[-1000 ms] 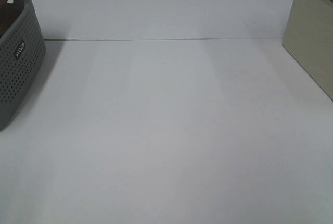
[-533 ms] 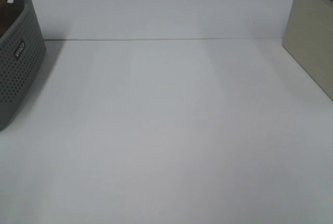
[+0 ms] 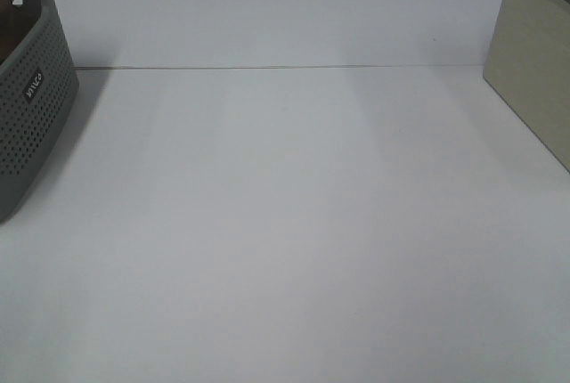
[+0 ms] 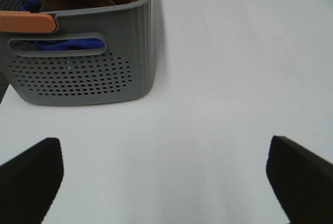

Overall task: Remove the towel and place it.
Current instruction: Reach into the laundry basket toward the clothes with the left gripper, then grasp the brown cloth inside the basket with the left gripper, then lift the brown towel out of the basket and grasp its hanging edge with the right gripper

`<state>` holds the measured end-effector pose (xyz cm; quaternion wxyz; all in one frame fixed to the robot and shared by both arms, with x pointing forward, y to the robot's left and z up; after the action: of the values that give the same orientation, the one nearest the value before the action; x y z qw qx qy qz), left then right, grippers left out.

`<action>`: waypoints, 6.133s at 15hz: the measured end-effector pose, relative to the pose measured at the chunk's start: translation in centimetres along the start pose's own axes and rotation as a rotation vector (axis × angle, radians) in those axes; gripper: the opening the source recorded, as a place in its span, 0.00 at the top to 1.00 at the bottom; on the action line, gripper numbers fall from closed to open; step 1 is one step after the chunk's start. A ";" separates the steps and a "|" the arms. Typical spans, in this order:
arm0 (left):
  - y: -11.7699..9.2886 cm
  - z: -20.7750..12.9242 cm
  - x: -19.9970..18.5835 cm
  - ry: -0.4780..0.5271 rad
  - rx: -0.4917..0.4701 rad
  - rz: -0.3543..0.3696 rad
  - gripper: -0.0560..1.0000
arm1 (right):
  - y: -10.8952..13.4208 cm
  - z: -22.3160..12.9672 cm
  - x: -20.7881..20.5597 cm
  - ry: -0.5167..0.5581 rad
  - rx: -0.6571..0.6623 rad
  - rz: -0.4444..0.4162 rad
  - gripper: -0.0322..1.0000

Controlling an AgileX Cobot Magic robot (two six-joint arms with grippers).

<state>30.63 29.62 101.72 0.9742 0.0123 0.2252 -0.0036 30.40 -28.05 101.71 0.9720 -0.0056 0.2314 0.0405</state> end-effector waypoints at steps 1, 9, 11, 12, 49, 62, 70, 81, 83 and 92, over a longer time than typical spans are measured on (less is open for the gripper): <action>0.0 0.0 0.0 0.000 0.000 0.000 0.01 | 0.1 0.0 0.0 0.000 -0.003 0.008 0.24; -0.7 -0.2 -0.2 0.085 0.163 -0.054 0.01 | 0.1 0.0 0.0 0.000 -0.003 0.012 0.24; -0.8 0.5 0.1 0.208 0.271 -0.091 0.01 | 0.1 0.0 0.0 0.000 -0.003 0.012 0.24; -0.7 1.5 0.6 0.251 0.316 -0.106 0.01 | 0.1 0.0 0.0 0.000 -0.003 0.012 0.24; 13.3 8.0 41.8 0.976 1.086 -0.167 0.59 | 0.1 0.0 0.0 0.000 -0.003 0.012 0.24; 13.8 9.4 40.5 0.993 1.042 -0.115 0.95 | 0.1 0.0 0.0 0.000 -0.003 0.012 0.24; 9.0 19.6 34.3 0.775 0.980 0.020 0.95 | 0.1 0.0 0.0 0.000 -0.003 0.012 0.24; -2.8 30.8 23.1 0.318 1.025 0.030 0.95 | 1.4 2.1 1.8 0.022 0.014 0.105 0.24; -5.2 31.7 20.9 0.245 1.048 -0.003 0.95 | 2.9 4.5 3.2 -0.033 -0.023 0.215 0.24; -17.3 31.5 14.5 0.015 1.234 -0.221 0.95 | 9.0 9.0 13.1 -0.108 -0.220 0.755 0.24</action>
<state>57.28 11.49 123.29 0.7799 0.5493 0.1881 -0.2338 45.38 -17.82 103.89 0.8931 -0.0222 0.1598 0.4199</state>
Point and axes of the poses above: a point on each arm's last joint axis where the gripper is mounted, x pointing out along that axis toward the gripper, y along the wrist's bending axis when the last joint is at zero, z = x × y, the point moved 8 cm from there along x, pointing out along that axis toward the gripper, and after that the axes turned 3 degrees about x, right-handed, at the moved point
